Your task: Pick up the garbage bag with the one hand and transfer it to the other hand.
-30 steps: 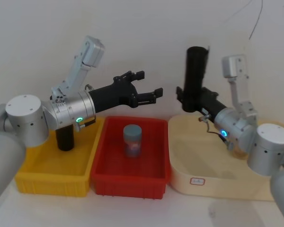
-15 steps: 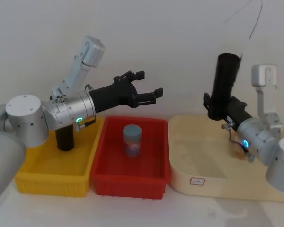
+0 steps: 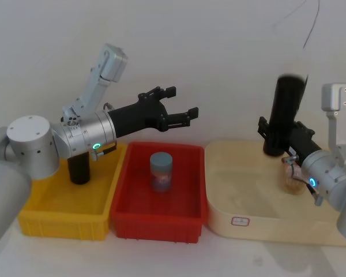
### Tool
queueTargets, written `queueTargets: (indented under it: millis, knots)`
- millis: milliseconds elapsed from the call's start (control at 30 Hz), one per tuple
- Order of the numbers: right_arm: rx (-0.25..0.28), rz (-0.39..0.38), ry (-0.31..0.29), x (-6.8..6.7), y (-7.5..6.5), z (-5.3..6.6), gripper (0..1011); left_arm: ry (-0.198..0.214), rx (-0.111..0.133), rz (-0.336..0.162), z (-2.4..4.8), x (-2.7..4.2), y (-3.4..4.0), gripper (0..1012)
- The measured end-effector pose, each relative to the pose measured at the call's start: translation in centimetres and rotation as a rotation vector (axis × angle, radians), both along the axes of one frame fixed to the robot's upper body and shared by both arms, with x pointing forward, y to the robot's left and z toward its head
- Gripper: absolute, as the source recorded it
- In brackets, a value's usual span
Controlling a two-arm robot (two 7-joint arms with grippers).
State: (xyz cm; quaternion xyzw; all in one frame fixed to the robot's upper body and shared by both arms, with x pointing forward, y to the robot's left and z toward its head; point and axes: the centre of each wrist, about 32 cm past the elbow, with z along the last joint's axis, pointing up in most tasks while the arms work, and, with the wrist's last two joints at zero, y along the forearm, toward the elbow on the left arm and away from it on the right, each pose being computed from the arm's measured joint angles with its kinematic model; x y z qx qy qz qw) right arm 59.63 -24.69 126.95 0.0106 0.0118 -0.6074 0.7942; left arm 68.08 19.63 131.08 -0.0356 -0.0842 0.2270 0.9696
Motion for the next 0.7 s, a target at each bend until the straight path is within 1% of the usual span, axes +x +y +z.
queueTargets:
  millis: [67,100,233,400,467,500,700]
  knots:
    - [-0.001,-0.001,-0.003,-0.19,-0.05,0.08,653,0.000,0.000,0.000,0.00,0.00,0.00,1001]
    - [-0.002,-0.002,-0.003,-0.24,-0.08,0.10,708,0.000,0.000,0.000,0.00,0.00,0.00,1001]
    - [-0.004,-0.004,-0.003,-0.48,-0.15,0.10,798,0.000,0.000,0.000,0.00,0.00,0.00,1001]
    - [-0.006,-0.006,-0.005,-0.70,-0.21,0.16,948,0.000,0.000,0.000,0.00,0.00,0.00,1001]
    - [-0.006,-0.006,-0.005,-0.75,-0.23,0.17,973,0.000,0.000,0.000,0.00,0.00,0.00,1001]
    - [-0.007,-0.007,-0.005,-0.79,-0.24,0.18,1001,0.000,0.000,0.000,0.00,0.00,0.00,1001]
    - [-0.008,-0.008,-0.007,-0.92,-0.28,0.25,1001,0.000,0.000,0.000,0.00,0.00,0.00,1001]
